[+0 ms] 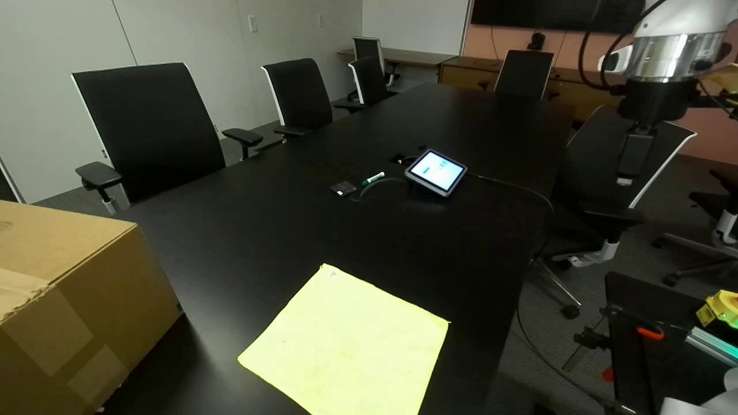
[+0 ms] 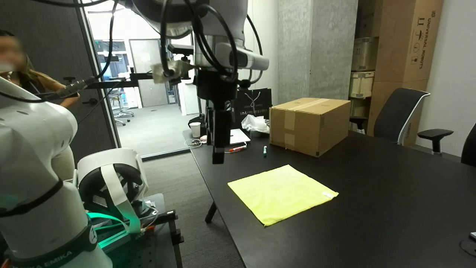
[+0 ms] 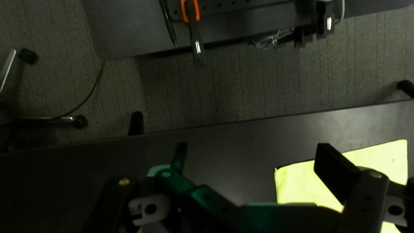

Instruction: Fold the yellow towel from bottom to top.

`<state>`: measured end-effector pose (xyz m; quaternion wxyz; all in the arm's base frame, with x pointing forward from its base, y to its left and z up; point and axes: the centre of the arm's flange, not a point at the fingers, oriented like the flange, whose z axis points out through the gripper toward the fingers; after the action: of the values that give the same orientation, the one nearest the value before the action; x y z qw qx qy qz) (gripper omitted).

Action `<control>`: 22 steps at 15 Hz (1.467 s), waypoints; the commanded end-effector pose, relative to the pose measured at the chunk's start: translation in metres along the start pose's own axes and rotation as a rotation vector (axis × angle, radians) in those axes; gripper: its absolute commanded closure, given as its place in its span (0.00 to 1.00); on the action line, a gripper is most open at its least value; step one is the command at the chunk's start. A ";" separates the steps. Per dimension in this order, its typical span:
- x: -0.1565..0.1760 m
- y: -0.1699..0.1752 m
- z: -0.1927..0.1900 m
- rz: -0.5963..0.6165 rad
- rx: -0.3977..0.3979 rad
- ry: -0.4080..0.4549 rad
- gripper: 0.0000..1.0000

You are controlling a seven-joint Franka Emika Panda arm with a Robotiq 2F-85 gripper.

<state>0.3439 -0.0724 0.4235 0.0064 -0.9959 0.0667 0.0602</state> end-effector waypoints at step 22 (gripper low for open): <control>0.232 -0.122 0.235 -0.142 0.101 -0.076 0.00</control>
<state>0.5294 0.0072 0.1817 0.0819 -0.9927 0.0142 0.0878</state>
